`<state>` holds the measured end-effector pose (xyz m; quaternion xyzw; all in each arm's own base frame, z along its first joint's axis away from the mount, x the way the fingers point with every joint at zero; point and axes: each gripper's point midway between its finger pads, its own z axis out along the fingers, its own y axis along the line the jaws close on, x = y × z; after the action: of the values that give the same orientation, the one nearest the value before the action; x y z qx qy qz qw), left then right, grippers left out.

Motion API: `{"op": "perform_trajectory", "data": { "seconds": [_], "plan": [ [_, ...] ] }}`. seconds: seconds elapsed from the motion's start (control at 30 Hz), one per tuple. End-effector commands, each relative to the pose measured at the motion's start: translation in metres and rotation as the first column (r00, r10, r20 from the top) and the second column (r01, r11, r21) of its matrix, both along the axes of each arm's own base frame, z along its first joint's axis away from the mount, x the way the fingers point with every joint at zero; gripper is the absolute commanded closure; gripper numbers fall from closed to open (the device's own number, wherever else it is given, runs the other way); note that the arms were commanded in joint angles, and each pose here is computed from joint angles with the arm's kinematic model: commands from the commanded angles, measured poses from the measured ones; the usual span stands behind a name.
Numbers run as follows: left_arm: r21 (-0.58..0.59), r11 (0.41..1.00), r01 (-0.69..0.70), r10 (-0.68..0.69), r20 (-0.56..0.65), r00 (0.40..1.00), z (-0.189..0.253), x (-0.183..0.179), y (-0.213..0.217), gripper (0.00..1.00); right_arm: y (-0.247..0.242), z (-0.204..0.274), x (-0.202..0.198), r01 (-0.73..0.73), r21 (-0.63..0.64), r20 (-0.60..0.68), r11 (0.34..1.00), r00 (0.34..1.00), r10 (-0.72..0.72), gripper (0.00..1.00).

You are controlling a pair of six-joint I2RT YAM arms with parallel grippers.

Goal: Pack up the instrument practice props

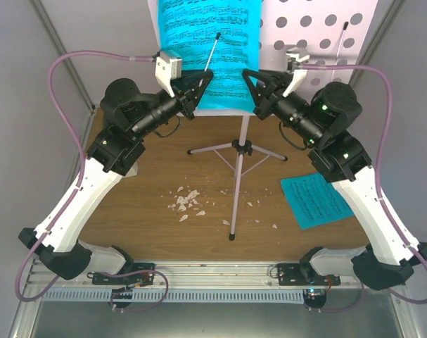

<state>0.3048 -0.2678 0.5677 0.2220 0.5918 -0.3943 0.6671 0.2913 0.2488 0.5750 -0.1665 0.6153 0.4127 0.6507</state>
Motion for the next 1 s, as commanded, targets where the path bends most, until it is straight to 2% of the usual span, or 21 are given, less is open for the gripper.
{"op": "perform_trajectory", "data": {
  "seconds": [0.0,0.1,0.33,0.5,0.6,0.7,0.83,0.97],
  "plan": [
    [-0.059,0.998,-0.029,0.033,0.064,0.997,0.020,-0.011,0.014,1.00,-0.044,0.045,-0.024,0.099,0.159,0.101,0.982,0.988,-0.116,0.99],
    [-0.073,0.997,-0.035,0.040,0.071,0.997,0.020,-0.011,0.016,1.00,-0.069,0.054,-0.038,0.156,0.233,0.124,0.960,0.974,-0.188,1.00],
    [-0.101,0.994,-0.033,0.042,0.085,0.996,0.022,-0.013,0.018,1.00,-0.144,0.067,-0.077,0.324,0.406,0.125,0.855,0.907,-0.403,1.00],
    [-0.111,0.994,0.000,0.014,0.131,0.991,0.025,-0.021,0.017,1.00,-0.182,0.066,-0.099,0.399,0.469,0.110,0.788,0.859,-0.501,1.00],
    [-0.114,0.994,-0.001,0.017,0.134,0.991,0.025,-0.021,0.017,1.00,-0.191,0.066,-0.107,0.417,0.470,0.109,0.778,0.847,-0.520,0.99],
    [-0.114,0.993,-0.002,0.017,0.136,0.991,0.024,-0.020,0.017,1.00,-0.191,0.070,-0.114,0.401,0.464,0.131,0.790,0.851,-0.509,0.99],
    [-0.107,0.994,0.000,0.014,0.126,0.992,0.023,-0.019,0.016,1.00,-0.170,0.073,-0.125,0.310,0.379,0.201,0.872,0.892,-0.404,0.99],
    [-0.099,0.995,-0.013,0.024,0.116,0.993,0.020,-0.017,0.017,0.83,-0.138,0.065,-0.137,0.160,0.259,0.239,0.952,0.945,-0.223,1.00]
  ]
}}
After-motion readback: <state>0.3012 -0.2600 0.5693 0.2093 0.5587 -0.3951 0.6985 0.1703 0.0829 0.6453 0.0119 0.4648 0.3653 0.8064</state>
